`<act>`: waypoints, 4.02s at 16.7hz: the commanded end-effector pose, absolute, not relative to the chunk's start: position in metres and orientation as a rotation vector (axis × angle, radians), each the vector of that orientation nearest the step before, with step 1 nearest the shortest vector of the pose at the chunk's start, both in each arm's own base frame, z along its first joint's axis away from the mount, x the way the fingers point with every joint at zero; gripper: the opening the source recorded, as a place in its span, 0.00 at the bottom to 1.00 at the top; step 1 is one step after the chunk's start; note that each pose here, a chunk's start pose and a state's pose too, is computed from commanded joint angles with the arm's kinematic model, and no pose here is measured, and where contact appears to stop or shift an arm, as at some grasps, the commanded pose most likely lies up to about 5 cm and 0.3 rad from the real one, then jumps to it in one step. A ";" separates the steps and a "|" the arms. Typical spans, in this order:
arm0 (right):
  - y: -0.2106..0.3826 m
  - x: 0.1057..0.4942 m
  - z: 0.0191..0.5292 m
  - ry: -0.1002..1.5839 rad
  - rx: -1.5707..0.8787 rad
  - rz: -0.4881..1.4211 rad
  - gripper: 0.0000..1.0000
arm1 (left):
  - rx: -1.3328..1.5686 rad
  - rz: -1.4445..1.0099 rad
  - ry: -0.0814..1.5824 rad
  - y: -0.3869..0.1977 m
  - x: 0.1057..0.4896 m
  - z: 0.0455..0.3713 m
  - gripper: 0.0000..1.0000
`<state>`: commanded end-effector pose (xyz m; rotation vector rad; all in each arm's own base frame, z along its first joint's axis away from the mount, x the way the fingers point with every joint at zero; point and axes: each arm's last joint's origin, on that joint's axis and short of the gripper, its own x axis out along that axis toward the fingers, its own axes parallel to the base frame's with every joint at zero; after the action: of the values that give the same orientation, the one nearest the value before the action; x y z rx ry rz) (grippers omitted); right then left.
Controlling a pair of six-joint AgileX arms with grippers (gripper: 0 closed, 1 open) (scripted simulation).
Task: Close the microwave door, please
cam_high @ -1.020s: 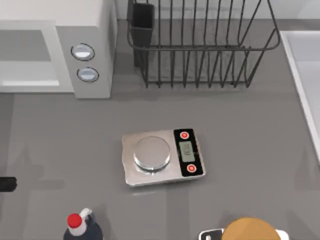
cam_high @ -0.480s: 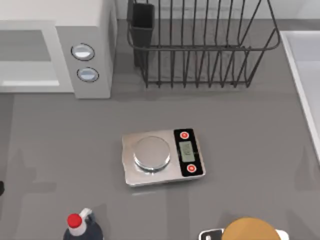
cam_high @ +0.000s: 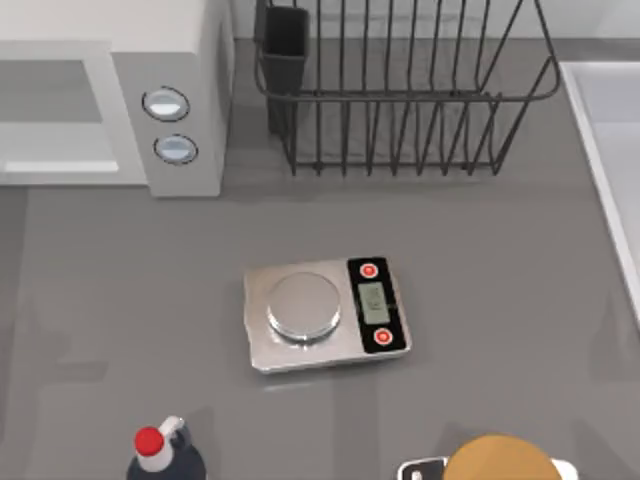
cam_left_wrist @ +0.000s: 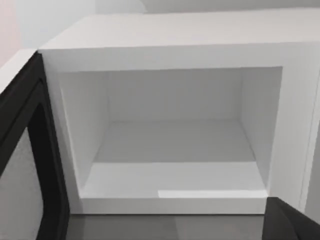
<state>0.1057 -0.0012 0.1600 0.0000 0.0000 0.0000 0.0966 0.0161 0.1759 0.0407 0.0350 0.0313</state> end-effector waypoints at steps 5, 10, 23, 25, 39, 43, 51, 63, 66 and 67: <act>-0.001 0.106 0.160 0.000 0.000 0.000 1.00 | 0.168 0.153 0.223 0.043 0.102 0.221 0.00; -0.001 0.106 0.160 0.000 0.000 0.000 1.00 | 0.211 0.195 0.482 0.103 0.128 0.266 0.00; -0.001 0.106 0.160 0.000 0.000 0.000 1.00 | 0.015 -0.007 0.782 0.278 0.190 0.247 0.00; -0.001 0.106 0.160 0.000 0.000 0.000 1.00 | 0.008 -0.019 0.785 0.283 0.192 0.244 0.00; -0.001 0.106 0.160 0.000 0.000 0.000 1.00 | 0.011 -0.018 0.784 0.285 0.194 0.164 0.00; -0.001 0.106 0.160 0.000 0.000 0.000 1.00 | 0.008 -0.019 0.785 0.283 0.192 0.144 0.00; -0.001 0.106 0.160 0.000 0.000 0.000 1.00 | 0.018 -0.020 0.784 0.248 0.198 0.151 0.00; -0.001 0.106 0.160 0.000 0.000 0.000 1.00 | 0.005 -0.020 0.789 0.178 0.191 0.145 0.00; -0.001 0.106 0.160 0.000 0.000 0.000 1.00 | 0.007 -0.021 0.794 0.150 0.195 0.148 0.00; -0.001 0.106 0.160 0.000 0.000 0.000 1.00 | 0.009 -0.023 0.795 0.138 0.195 0.148 0.00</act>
<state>0.1057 -0.0012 0.1600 0.0000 0.0000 0.0000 0.1954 0.1375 0.1479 0.0086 0.7948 -0.0231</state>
